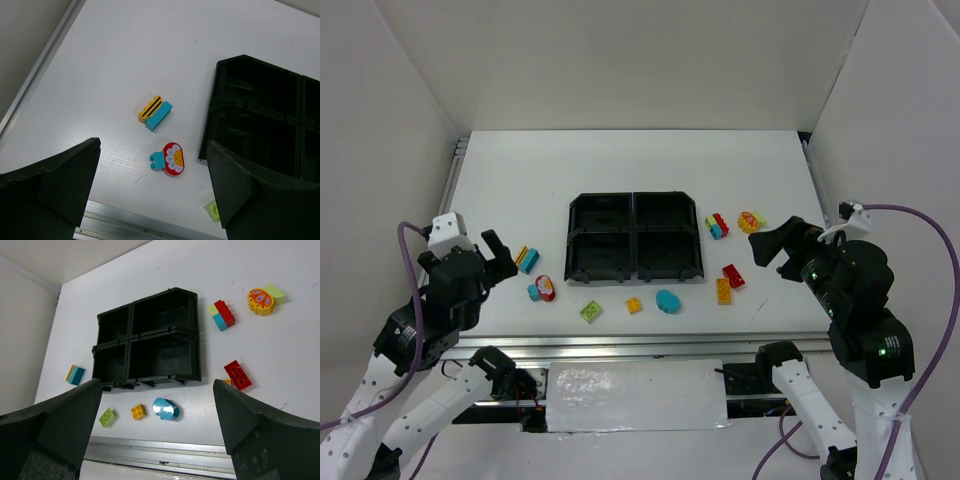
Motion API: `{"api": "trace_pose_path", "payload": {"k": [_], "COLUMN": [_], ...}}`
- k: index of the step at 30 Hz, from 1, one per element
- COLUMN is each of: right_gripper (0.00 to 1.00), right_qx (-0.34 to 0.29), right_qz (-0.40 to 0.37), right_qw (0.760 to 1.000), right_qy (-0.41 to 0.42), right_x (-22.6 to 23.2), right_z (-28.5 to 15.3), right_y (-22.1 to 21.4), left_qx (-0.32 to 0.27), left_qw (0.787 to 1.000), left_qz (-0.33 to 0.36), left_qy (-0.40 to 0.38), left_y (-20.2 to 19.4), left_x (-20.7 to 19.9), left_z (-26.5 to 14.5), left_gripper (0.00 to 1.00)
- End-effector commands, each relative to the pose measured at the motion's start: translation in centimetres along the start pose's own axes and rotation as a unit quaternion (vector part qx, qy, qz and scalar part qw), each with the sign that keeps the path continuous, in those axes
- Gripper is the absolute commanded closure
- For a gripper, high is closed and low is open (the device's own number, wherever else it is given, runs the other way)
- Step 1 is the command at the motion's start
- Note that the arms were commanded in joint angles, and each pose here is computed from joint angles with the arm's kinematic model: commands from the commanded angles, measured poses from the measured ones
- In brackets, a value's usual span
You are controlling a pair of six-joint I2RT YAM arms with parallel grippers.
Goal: Sort the legos into containers by color
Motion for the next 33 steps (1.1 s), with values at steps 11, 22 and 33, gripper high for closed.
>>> {"api": "trace_pose_path", "payload": {"k": [11, 22, 33], "right_gripper": [0.0, 0.01, 0.08], "right_qx": [0.006, 0.158, 0.239], "right_qz": [0.002, 0.057, -0.018], "right_qw": [0.999, 0.977, 0.938], "right_qy": [-0.044, -0.131, -0.25], "right_x": [-0.9, -6.0, -9.5], "right_z": [1.7, 12.2, 15.7], "right_y": [0.0, -9.5, -15.6], "left_qx": [-0.009, -0.002, 0.007], "left_qw": [1.0, 1.0, 0.999], "left_qz": [0.004, 0.012, 0.026], "left_qy": [-0.017, -0.02, -0.037], "left_y": [0.6, 0.3, 0.1], "left_x": [-0.7, -1.0, -1.8], "left_z": [0.3, 0.6, 1.0], "left_gripper": [0.01, 0.0, 0.01]}}
Point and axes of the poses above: each gripper's point midway between its finger pads, its own z axis out along the fingers, its own x axis along the line the jaws close on, y = z × x, the point moved 6 cm from there along -z, back along the fingers, and after that the axes turned 10 degrees about z, right-handed, at the moved point
